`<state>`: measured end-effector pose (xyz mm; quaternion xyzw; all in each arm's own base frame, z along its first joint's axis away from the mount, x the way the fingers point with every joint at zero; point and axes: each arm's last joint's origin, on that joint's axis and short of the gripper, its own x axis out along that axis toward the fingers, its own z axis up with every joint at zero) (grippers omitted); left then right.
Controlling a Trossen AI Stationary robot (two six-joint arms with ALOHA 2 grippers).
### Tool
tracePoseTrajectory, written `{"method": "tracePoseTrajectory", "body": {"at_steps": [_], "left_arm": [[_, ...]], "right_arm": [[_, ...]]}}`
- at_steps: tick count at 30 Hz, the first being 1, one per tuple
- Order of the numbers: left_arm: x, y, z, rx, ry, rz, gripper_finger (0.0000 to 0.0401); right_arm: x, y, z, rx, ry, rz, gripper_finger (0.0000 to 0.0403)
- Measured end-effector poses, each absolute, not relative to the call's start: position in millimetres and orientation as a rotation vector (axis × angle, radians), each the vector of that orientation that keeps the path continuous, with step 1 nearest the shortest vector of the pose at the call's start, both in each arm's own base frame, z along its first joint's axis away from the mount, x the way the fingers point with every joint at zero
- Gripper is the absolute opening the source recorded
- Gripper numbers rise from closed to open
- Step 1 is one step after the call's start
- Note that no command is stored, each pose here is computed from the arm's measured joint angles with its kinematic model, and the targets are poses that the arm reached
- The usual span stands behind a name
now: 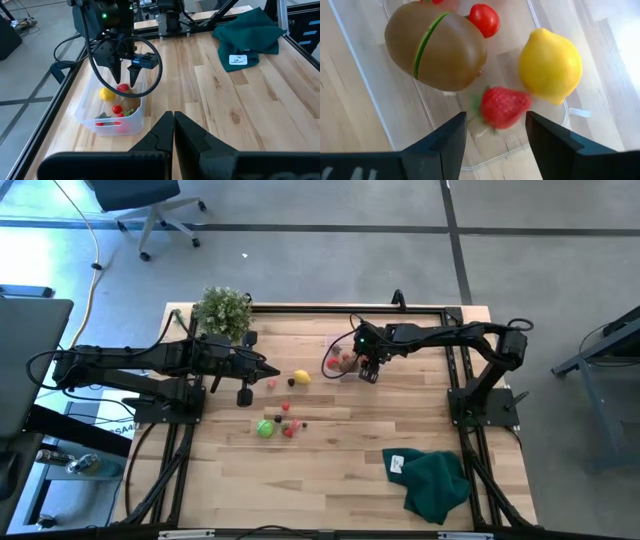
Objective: Pick and placing Produce into tupperware
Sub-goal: Put the red strawberry into the transparent bin, then put the blueberry into the transparent bin
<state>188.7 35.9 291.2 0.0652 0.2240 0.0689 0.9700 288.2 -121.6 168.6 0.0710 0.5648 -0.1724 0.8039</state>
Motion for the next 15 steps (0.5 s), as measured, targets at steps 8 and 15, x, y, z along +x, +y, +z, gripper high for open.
{"method": "tracePoseTrajectory", "body": {"at_steps": [8,15], "left_arm": [[189,36,291,0.132,0.452,0.139,0.0005],[189,36,291,0.131,0.453,0.139,0.0005]], "right_arm": [[290,-123,171,0.142,1.176,-0.380,0.0202],[287,-121,188,0.139,1.112,-0.394,0.0202]]}}
